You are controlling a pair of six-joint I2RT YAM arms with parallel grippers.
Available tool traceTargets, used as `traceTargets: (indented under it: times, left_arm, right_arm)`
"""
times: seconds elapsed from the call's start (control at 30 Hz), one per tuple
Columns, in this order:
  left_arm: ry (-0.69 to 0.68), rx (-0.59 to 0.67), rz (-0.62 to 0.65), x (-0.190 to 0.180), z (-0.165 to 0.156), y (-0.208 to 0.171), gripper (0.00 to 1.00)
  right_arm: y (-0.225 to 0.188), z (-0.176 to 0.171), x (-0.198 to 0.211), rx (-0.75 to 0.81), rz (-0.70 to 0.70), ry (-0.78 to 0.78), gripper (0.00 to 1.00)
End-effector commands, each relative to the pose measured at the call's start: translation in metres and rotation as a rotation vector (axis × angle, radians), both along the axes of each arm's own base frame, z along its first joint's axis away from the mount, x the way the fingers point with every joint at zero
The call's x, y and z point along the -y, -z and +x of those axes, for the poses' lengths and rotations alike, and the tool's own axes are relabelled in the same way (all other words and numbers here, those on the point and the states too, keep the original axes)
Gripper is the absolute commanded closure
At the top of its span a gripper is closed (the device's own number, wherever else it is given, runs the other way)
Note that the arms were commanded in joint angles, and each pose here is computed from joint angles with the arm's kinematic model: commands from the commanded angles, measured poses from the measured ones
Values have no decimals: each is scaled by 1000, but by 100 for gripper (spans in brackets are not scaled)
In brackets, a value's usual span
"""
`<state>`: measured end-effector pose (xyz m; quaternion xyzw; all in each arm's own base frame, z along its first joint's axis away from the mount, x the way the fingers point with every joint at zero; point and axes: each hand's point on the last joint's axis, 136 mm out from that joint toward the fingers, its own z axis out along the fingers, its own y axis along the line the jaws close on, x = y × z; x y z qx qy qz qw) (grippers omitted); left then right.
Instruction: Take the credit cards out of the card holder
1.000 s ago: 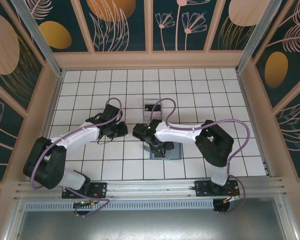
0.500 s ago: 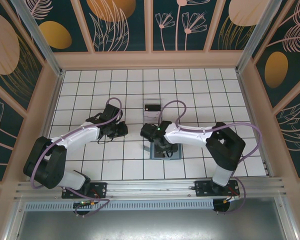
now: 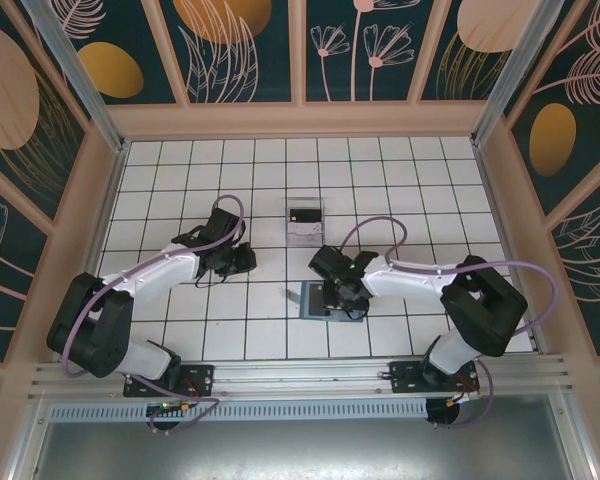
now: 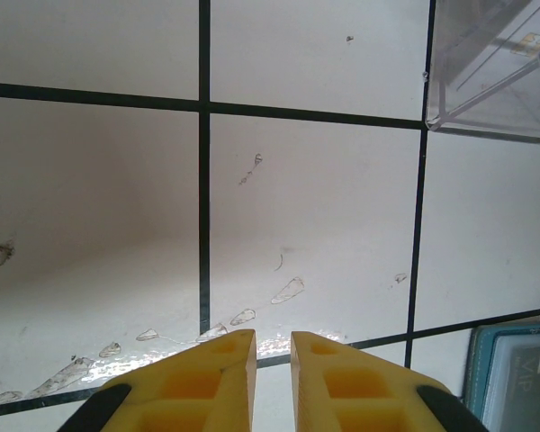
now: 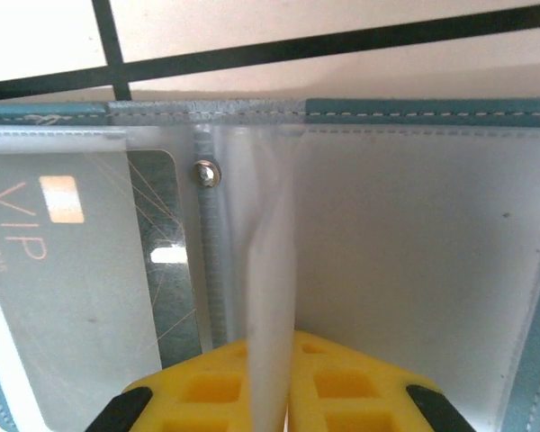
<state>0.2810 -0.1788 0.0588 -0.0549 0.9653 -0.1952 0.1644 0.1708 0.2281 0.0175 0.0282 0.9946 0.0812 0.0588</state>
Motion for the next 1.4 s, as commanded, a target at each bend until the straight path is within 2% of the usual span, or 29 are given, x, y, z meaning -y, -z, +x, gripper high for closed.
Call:
traceTargets:
  times: [0.0,0.4,0.6,0.8,0.97,1.2,1.37]
  left_arm:
    - [26,-2,-15,5,2,-5,81]
    - [62,-15,-92,16,-8,-17,83]
    - [106,-25,-130,37,-21,-22,83]
    - [157,-63,-152,65,-37,-11,83]
    - [175,-90,-153,78,-42,-2,83]
    - [216,-150,-147,85,-58,12,83]
    - [218,-165,-137,82,-63,18,83]
  right_arm:
    - [-3,-2,-25,-16,161,21,89]
    - [-18,8,-72,-25,373,30,92]
    - [-19,6,-99,-49,435,-62,91]
    - [-10,-2,-110,-71,395,-151,92]
    - [-4,-3,-95,-65,317,-148,92]
    - [-6,5,-70,-26,168,-127,79]
    - [-11,8,-55,-2,90,-120,75]
